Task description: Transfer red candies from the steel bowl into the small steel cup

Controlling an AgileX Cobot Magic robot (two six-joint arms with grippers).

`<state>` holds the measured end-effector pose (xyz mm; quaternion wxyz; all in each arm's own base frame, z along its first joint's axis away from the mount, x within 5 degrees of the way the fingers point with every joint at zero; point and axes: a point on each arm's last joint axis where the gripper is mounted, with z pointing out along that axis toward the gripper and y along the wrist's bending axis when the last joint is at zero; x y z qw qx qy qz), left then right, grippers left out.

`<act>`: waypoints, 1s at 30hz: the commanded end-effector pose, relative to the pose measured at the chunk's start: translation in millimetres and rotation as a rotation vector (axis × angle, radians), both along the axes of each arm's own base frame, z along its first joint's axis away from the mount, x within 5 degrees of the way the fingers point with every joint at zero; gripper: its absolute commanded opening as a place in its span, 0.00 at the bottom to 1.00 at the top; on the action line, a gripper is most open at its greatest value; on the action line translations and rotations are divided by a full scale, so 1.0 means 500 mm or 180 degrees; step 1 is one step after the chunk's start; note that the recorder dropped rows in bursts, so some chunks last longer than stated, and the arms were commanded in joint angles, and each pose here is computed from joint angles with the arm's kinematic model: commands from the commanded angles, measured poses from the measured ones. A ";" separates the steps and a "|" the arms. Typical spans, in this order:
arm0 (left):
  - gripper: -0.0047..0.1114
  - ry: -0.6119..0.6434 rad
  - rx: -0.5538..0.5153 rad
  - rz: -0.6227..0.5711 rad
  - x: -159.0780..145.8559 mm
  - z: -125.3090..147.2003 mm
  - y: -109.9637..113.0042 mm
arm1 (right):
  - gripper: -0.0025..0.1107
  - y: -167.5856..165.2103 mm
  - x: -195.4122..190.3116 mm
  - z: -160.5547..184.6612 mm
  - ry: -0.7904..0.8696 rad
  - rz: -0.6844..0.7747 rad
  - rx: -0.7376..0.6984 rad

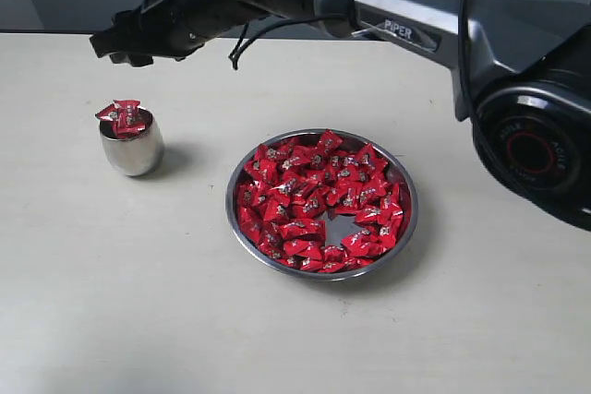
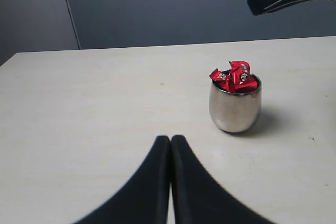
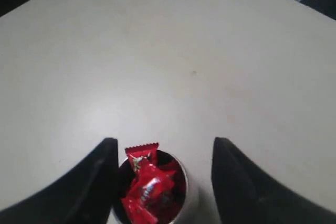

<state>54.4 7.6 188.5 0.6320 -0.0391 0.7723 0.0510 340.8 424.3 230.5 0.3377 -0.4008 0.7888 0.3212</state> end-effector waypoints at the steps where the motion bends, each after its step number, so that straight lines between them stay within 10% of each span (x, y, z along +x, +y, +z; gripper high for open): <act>1: 0.04 -0.0002 -0.0010 0.0002 0.000 -0.002 0.000 | 0.25 -0.036 0.020 0.014 -0.0016 -0.0165 -0.0301; 3: 0.04 -0.0002 -0.0010 0.0002 0.000 -0.002 0.000 | 0.02 -0.046 0.021 0.020 -0.0095 -0.0131 -0.0439; 18: 0.04 -0.0002 -0.0010 0.0002 0.000 -0.002 0.000 | 0.02 -0.108 0.046 0.092 -0.0420 -0.0591 -0.0256; 30: 0.04 -0.0002 -0.0010 0.0002 0.000 -0.002 0.000 | 0.02 -0.311 0.005 0.155 -0.0807 -0.1023 -0.0160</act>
